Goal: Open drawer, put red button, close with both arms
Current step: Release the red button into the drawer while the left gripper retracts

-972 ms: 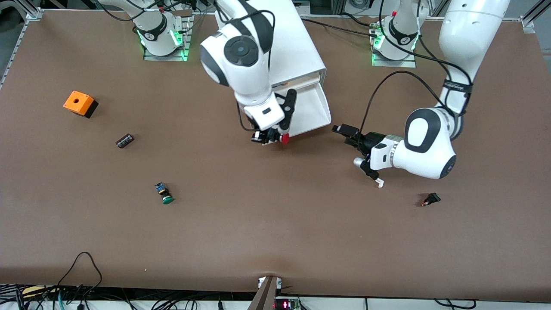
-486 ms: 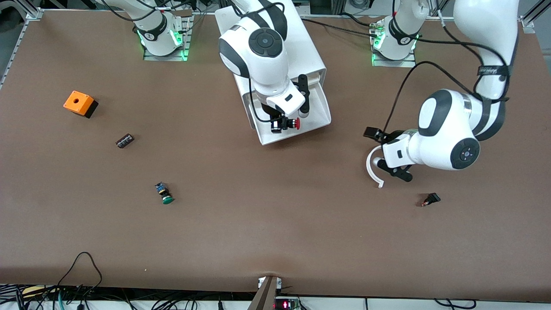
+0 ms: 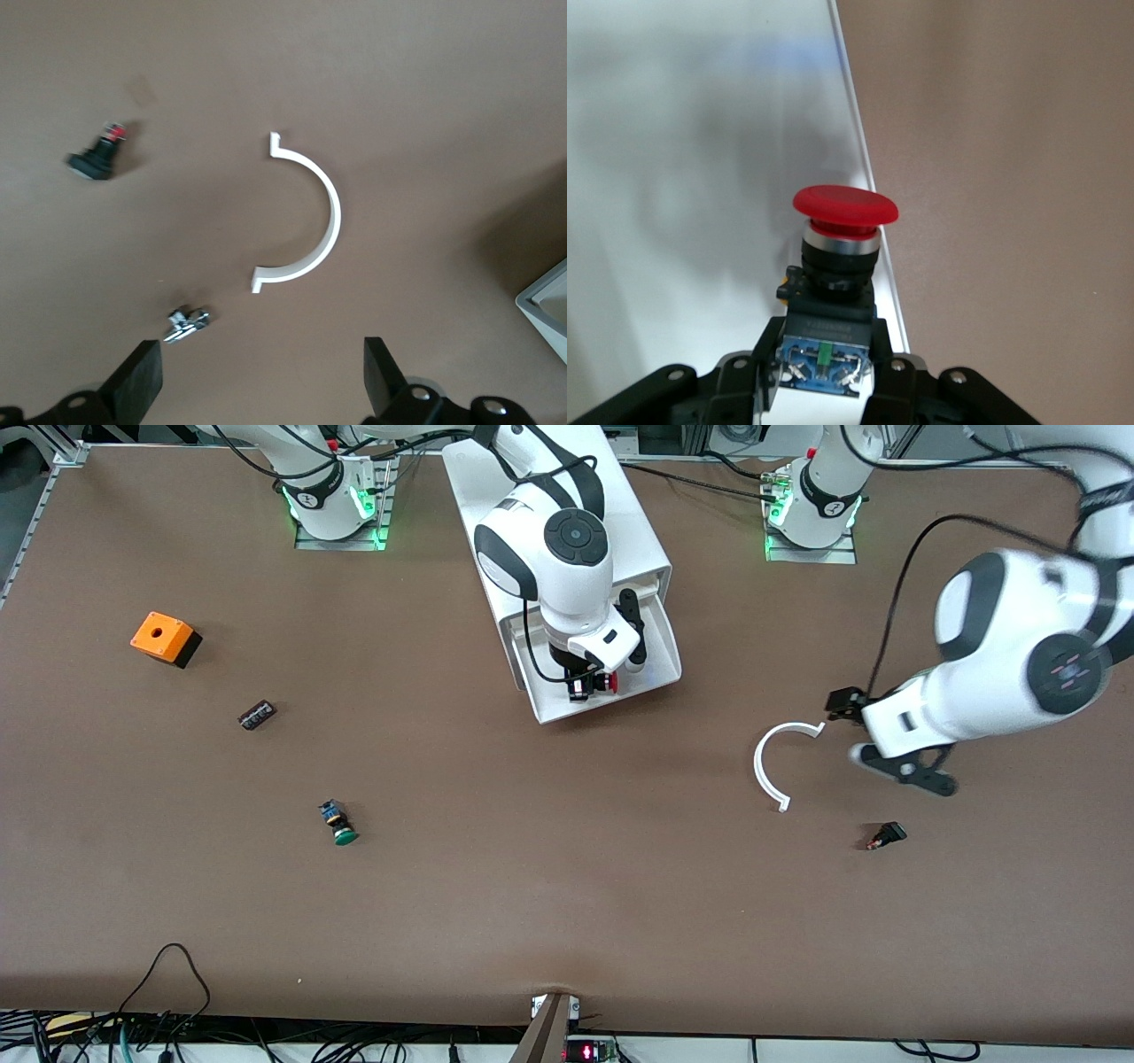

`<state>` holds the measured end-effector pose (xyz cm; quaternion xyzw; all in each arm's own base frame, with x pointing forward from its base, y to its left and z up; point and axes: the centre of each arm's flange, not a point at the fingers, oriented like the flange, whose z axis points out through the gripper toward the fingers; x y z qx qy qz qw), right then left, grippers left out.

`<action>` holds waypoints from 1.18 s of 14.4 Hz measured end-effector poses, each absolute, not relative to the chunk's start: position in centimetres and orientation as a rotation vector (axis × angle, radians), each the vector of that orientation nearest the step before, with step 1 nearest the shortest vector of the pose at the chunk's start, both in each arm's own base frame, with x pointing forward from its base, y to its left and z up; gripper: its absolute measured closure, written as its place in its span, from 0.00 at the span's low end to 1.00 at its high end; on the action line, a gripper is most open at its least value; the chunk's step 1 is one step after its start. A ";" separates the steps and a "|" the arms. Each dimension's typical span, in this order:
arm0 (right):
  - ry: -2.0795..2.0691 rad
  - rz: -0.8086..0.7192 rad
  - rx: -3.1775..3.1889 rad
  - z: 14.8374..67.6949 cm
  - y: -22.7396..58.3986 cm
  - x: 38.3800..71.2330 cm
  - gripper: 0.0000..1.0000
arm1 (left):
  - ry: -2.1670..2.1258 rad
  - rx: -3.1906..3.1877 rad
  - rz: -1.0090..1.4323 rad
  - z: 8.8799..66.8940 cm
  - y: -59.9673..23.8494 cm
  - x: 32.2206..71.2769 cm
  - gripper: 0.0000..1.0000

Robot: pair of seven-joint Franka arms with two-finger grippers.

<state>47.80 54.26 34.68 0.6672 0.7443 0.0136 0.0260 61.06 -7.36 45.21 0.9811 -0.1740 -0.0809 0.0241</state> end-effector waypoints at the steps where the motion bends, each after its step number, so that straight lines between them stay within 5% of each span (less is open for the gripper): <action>1: 2.303 0.038 2.059 34.5 54.4 47.7 0.58 | -0.542 3.049 -0.227 46.9 -7.2 60.6 0.00; 9: 2.344 0.002 2.010 32.8 55.1 46.9 0.58 | -0.482 3.185 0.023 61.5 -5.5 57.1 0.00; 17: 2.362 -0.001 1.984 32.6 55.6 46.3 0.53 | -0.251 3.136 -0.031 58.9 -1.1 60.0 0.00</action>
